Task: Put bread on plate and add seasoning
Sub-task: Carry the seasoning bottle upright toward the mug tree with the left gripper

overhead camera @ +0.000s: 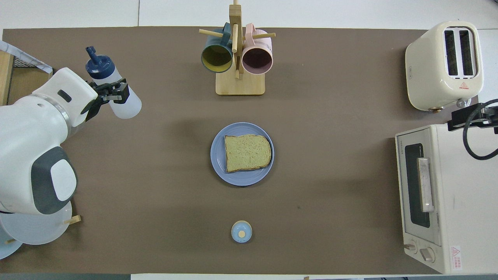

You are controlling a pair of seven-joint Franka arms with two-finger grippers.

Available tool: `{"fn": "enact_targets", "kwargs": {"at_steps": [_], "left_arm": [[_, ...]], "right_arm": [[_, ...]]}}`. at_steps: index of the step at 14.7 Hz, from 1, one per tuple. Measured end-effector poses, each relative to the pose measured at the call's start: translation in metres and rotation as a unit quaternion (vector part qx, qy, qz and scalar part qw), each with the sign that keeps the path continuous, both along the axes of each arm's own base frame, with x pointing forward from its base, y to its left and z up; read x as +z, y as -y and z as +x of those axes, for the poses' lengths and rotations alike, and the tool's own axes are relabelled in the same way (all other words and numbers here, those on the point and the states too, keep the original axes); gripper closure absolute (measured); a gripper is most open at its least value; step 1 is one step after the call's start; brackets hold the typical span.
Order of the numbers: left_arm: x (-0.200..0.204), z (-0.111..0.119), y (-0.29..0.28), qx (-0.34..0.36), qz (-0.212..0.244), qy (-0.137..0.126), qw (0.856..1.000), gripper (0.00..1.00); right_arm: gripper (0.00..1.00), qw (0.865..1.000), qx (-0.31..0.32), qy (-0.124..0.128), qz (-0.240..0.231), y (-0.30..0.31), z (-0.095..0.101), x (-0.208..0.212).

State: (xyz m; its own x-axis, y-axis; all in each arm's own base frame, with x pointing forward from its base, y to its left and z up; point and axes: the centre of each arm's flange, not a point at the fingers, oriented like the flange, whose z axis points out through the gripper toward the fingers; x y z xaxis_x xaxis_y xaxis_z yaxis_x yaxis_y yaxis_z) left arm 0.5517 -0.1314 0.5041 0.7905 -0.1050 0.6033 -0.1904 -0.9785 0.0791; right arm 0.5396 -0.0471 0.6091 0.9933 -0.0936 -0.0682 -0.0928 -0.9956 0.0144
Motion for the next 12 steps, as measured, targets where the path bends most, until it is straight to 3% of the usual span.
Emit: {"fn": "enact_targets", "kwargs": {"at_steps": [5,12], "left_arm": [[-0.056,0.021,0.006,0.003,-0.010,0.017,1.000,0.59],[-0.100,0.035,0.016,0.003,-0.022,0.065,0.998,0.59]], "right_arm": [[0.00,1.000,0.000,0.000,0.000,0.000,0.000,0.000],[0.00,1.000,0.000,0.000,0.000,0.000,0.000,0.000]]}}
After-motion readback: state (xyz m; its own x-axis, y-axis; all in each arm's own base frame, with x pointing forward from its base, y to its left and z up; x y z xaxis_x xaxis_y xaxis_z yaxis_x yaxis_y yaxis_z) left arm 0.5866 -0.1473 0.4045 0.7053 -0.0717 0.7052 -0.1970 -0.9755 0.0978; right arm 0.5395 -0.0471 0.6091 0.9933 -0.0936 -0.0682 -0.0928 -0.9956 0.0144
